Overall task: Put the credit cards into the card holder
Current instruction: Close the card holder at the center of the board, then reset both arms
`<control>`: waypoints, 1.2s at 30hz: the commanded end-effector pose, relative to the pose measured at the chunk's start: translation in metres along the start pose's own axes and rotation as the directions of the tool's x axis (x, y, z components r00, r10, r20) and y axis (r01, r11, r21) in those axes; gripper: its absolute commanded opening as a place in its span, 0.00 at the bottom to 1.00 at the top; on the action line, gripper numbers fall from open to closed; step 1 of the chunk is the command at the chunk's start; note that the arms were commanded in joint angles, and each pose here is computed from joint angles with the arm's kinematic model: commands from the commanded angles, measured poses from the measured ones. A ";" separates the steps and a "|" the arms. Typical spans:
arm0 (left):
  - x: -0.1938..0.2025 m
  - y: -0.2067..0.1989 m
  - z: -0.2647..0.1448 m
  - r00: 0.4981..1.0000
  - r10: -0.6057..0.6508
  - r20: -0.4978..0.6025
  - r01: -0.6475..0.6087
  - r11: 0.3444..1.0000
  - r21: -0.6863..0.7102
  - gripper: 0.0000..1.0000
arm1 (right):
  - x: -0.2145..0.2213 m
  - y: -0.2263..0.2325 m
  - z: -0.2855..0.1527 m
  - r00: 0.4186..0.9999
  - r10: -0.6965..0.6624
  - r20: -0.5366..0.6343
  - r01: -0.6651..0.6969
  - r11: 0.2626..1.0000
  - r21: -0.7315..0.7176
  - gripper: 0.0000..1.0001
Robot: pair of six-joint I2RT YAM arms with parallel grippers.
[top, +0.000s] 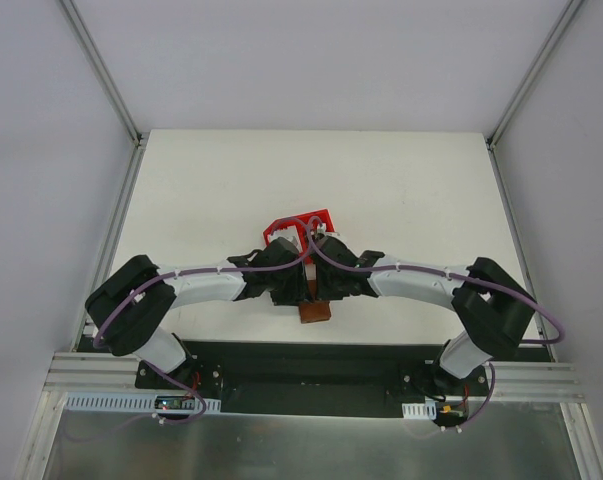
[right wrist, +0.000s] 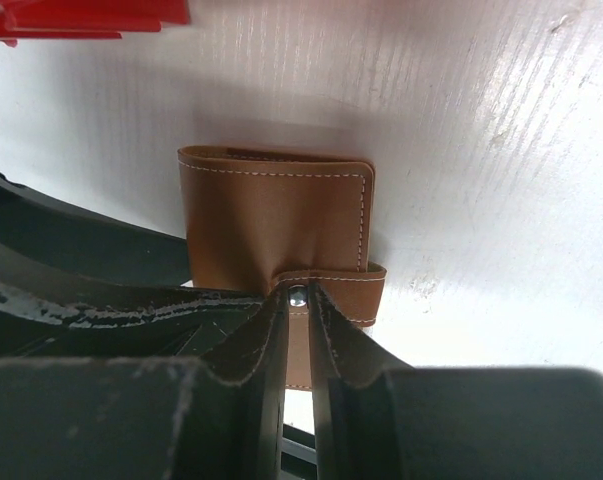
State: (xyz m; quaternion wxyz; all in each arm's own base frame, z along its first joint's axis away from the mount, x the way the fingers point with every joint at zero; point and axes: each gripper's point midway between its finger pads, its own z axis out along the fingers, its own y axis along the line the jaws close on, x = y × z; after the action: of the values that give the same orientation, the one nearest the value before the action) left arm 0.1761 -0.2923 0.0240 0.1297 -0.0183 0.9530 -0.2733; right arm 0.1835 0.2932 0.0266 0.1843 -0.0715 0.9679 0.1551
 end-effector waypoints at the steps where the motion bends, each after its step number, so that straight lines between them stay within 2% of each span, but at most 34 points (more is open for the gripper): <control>1: 0.013 0.022 0.003 1.000 0.012 -0.024 -0.013 0.998 -0.069 0.43 | 0.051 -0.054 0.026 0.990 -0.031 -0.136 0.057 0.980 0.192 0.15; 10: 0.009 0.021 -0.004 0.999 0.031 0.006 -0.031 0.998 -0.062 0.43 | 0.022 -0.016 0.009 0.997 -0.075 -0.037 0.076 0.997 0.023 0.19; 12: 0.005 0.021 -0.007 0.999 0.039 0.029 -0.037 0.998 -0.059 0.46 | 0.014 -0.007 0.004 0.997 -0.078 -0.015 0.078 0.997 -0.007 0.22; 17: -0.010 0.019 -0.018 0.988 0.109 0.107 -0.102 0.993 -0.064 0.55 | -0.010 0.004 -0.012 0.992 -0.101 0.078 0.106 0.993 -0.057 0.41; 19: -0.017 0.020 -0.025 0.981 0.123 0.147 -0.114 0.991 -0.070 0.61 | -0.020 0.006 -0.018 0.987 -0.106 0.120 0.115 0.991 -0.069 0.48; 22: -0.026 0.023 -0.034 0.967 0.144 0.208 -0.127 0.988 -0.090 0.68 | -0.037 0.006 -0.030 0.978 -0.097 0.184 0.114 0.990 -0.084 0.63; 29: -0.039 0.035 -0.059 0.938 0.168 0.302 -0.126 0.980 -0.155 0.81 | -0.061 -0.007 -0.059 0.950 -0.052 0.307 0.090 0.990 -0.111 0.79; 31: -0.040 0.046 -0.066 0.935 0.142 0.326 -0.084 0.979 -0.186 0.90 | -0.062 -0.018 -0.064 0.946 -0.028 0.323 0.065 0.992 -0.105 0.82; 36: -0.036 0.074 -0.081 0.917 0.078 0.390 0.006 0.978 -0.208 0.99 | -0.058 -0.058 -0.068 0.929 0.054 0.366 -0.034 0.998 -0.061 0.89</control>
State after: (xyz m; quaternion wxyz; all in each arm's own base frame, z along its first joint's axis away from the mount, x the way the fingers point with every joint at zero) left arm 0.1966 -0.2205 0.0689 0.3052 -0.0274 0.9290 -0.2075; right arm 0.2194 0.2489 0.0961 0.3311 -0.0618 0.9164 0.2161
